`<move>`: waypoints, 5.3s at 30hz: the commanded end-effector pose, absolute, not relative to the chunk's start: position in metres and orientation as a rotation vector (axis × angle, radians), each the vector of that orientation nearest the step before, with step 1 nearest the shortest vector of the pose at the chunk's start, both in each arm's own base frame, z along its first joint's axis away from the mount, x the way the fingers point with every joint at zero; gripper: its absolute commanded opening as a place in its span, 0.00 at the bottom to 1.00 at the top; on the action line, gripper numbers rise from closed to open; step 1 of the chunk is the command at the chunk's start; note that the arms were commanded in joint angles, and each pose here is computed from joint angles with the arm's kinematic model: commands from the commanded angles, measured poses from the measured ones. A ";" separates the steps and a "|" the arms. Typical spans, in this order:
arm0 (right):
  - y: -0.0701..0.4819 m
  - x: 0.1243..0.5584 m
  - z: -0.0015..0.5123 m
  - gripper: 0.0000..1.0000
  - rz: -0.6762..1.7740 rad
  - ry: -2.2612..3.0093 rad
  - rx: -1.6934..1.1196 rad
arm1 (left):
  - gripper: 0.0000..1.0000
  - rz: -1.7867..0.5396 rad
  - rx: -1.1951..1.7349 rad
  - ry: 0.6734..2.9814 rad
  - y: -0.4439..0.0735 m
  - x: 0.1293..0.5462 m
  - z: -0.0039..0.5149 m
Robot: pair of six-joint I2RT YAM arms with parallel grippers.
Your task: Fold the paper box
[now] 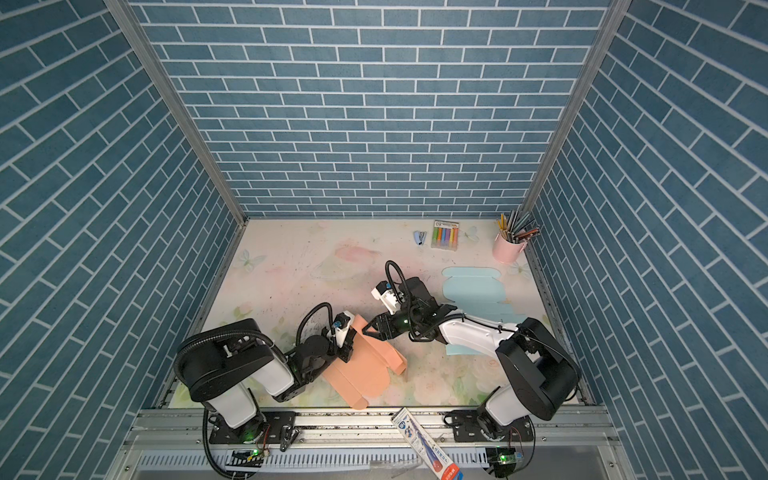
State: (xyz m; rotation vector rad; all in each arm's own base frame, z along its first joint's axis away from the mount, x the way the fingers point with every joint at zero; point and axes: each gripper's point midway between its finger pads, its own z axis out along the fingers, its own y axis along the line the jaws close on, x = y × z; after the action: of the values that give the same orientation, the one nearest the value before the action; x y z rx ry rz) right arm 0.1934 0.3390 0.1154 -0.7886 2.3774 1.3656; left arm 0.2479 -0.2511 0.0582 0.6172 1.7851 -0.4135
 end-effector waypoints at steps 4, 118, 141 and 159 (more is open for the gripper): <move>0.345 0.190 0.125 0.51 1.463 2.347 -0.761 | 0.15 -0.420 0.616 1.767 -0.258 0.250 0.062; 0.333 0.198 0.107 0.43 1.128 2.339 -0.771 | 0.22 -0.475 0.678 1.794 -0.262 0.233 0.064; 0.333 0.196 0.111 0.42 1.130 2.320 -0.778 | 0.03 -0.445 0.661 1.775 -0.265 0.242 0.071; 0.281 0.194 0.260 0.25 0.751 1.936 -0.664 | 0.00 -0.329 0.151 1.968 -0.221 0.272 0.107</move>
State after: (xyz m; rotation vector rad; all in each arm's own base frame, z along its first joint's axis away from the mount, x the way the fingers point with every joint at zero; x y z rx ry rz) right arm 0.1835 0.3045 0.2820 -0.7087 1.8502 0.9337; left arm 0.2708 -0.2438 0.1149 0.3069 1.8801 -0.3933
